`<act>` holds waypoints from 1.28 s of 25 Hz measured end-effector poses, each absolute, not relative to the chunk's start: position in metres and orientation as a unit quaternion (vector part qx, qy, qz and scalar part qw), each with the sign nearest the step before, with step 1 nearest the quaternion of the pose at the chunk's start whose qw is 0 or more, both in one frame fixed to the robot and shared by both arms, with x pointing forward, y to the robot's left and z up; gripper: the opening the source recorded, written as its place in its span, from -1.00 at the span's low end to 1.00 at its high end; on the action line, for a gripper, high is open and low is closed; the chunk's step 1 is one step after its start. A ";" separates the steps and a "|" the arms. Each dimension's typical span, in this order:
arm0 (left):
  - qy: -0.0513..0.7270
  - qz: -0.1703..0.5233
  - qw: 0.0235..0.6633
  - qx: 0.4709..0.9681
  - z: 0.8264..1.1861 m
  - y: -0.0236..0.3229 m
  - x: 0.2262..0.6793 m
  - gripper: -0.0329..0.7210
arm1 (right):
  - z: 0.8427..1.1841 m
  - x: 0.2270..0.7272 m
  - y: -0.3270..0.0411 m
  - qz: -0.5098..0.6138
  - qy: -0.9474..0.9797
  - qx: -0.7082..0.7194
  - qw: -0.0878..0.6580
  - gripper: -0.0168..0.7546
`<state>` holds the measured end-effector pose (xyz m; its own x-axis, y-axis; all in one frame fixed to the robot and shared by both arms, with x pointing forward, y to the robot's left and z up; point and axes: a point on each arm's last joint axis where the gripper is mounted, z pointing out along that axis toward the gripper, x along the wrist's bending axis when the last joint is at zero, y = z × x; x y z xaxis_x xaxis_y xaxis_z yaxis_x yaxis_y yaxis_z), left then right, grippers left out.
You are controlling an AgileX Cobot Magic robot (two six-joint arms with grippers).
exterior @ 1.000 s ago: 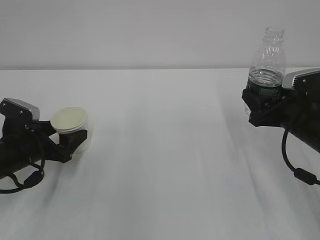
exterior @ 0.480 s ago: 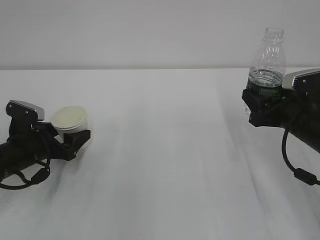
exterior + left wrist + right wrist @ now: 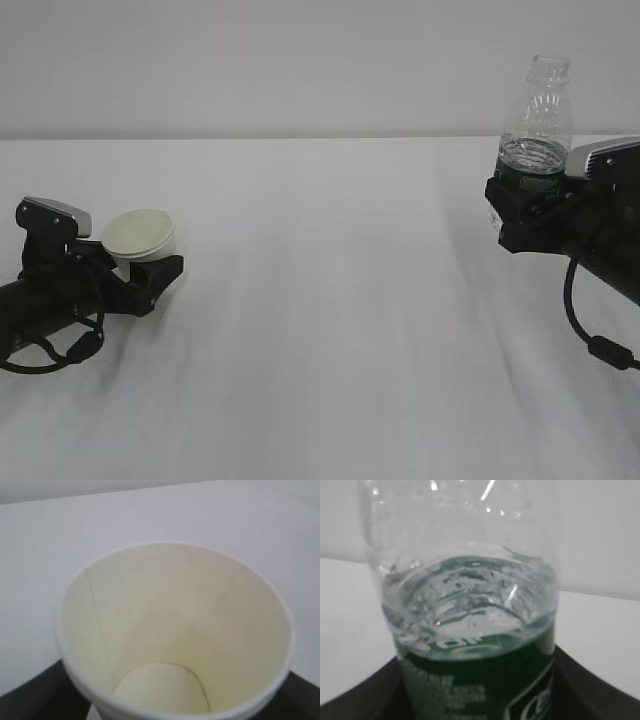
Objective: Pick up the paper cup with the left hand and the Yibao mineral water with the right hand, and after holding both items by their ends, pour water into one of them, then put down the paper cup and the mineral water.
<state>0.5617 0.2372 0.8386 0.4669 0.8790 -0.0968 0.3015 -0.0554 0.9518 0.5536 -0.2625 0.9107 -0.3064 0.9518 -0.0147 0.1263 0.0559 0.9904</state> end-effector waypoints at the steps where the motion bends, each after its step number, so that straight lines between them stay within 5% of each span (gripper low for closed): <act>1: 0.439 0.273 0.529 0.673 0.839 0.237 0.562 0.66 | 0.911 0.554 -0.263 0.528 0.612 0.440 0.391 0.25; 13: 0.440 0.272 0.529 0.672 0.839 0.237 0.562 0.66 | 0.911 0.554 -0.263 0.528 0.612 0.440 0.391 0.25; 32: 0.440 0.272 0.530 0.672 0.839 0.237 0.562 0.39 | 0.911 0.554 -0.263 0.527 0.612 0.440 0.391 0.25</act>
<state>0.5618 0.2373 0.8387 0.4640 0.8800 -0.1011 0.3037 -0.0508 0.9514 0.5536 -0.2626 0.9107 -0.3058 0.9520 -0.0145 0.1263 0.0556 0.9904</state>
